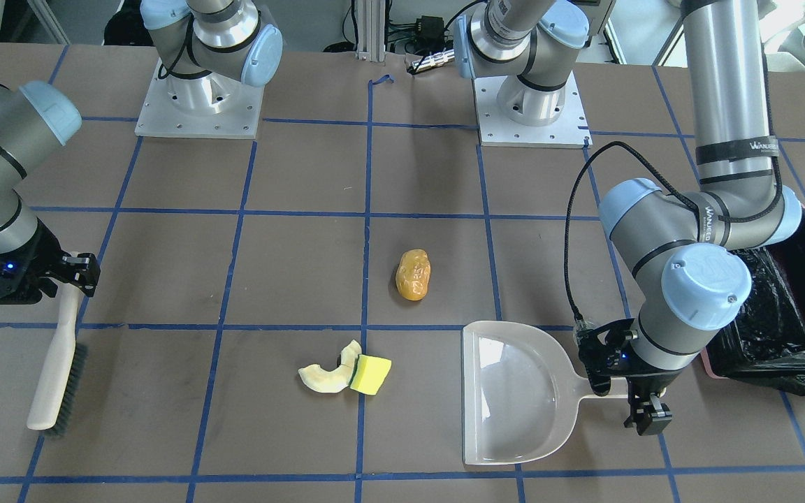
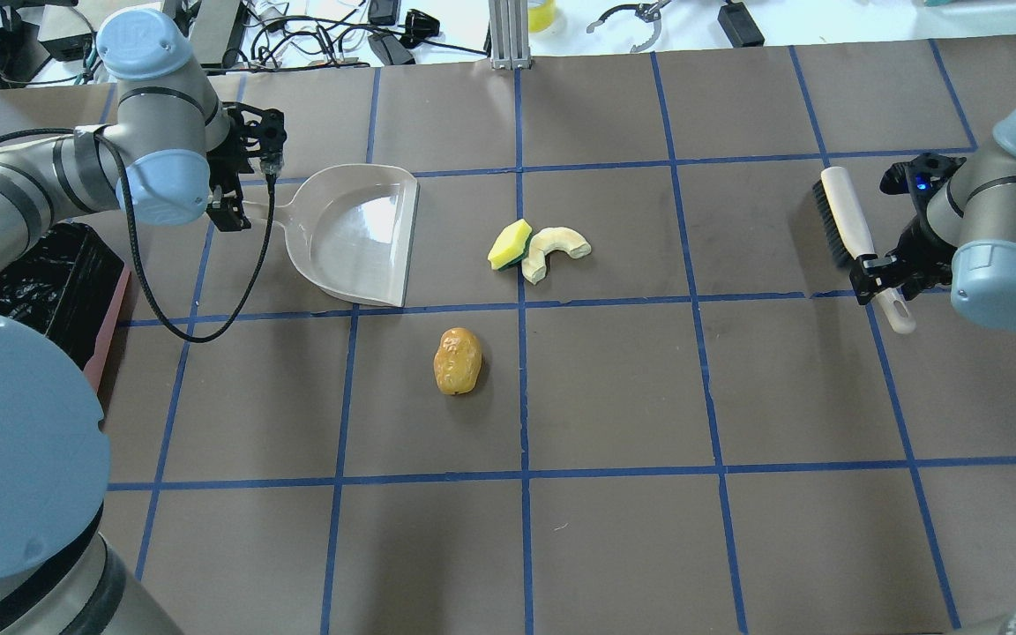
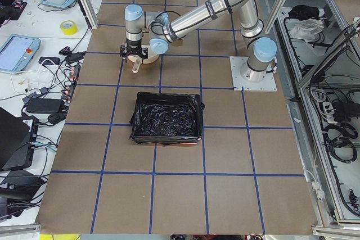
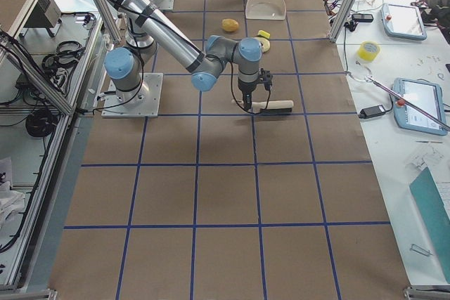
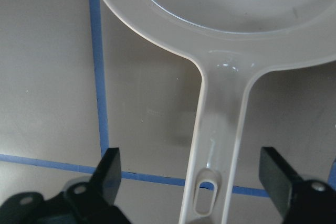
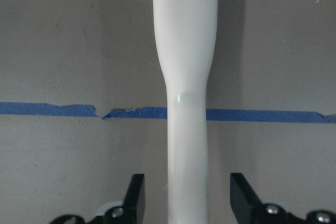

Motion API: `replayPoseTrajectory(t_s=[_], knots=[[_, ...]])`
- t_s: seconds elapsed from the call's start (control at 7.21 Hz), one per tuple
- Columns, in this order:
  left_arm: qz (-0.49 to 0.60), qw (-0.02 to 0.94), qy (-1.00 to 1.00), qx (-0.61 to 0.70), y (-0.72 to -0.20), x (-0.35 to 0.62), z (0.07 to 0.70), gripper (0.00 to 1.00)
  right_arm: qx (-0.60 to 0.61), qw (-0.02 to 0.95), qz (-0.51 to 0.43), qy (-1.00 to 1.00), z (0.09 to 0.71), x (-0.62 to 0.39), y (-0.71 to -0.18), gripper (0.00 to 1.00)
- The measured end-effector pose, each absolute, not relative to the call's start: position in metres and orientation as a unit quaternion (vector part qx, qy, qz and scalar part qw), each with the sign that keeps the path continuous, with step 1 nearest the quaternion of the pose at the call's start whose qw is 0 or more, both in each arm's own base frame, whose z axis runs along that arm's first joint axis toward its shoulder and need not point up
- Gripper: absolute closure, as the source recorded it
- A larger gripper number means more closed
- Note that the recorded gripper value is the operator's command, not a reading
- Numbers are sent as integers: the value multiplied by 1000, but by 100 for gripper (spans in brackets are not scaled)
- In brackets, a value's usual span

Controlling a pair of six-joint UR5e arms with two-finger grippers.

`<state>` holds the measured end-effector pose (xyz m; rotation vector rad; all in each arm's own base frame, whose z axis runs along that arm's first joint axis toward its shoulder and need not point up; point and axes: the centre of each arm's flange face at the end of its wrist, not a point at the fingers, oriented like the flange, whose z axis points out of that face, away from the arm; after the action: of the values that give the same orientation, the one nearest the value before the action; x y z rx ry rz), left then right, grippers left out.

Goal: Sweep and dump trash into bin
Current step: 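Close the left gripper on the dustpan handle while the right gripper grasps the brush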

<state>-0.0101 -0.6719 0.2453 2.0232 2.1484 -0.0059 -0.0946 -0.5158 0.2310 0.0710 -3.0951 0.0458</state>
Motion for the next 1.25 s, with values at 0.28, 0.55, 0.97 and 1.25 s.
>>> replayPoseTrajectory(t_s=[0.28, 0.55, 0.97, 1.25], knots=[[-6, 79, 731, 677, -670, 1, 237, 24, 22, 19, 13, -999, 230, -95, -515, 60], [-12, 72, 734, 676, -669, 3, 236, 71, 22, 15, 12, -1000, 229, -95, -515, 92], [-11, 74, 731, 679, -665, 3, 238, 100, 22, 14, 13, -1000, 231, -95, -515, 100], [-11, 73, 731, 678, -661, 2, 239, 100, 16, 19, 21, -999, 249, -90, -516, 100]])
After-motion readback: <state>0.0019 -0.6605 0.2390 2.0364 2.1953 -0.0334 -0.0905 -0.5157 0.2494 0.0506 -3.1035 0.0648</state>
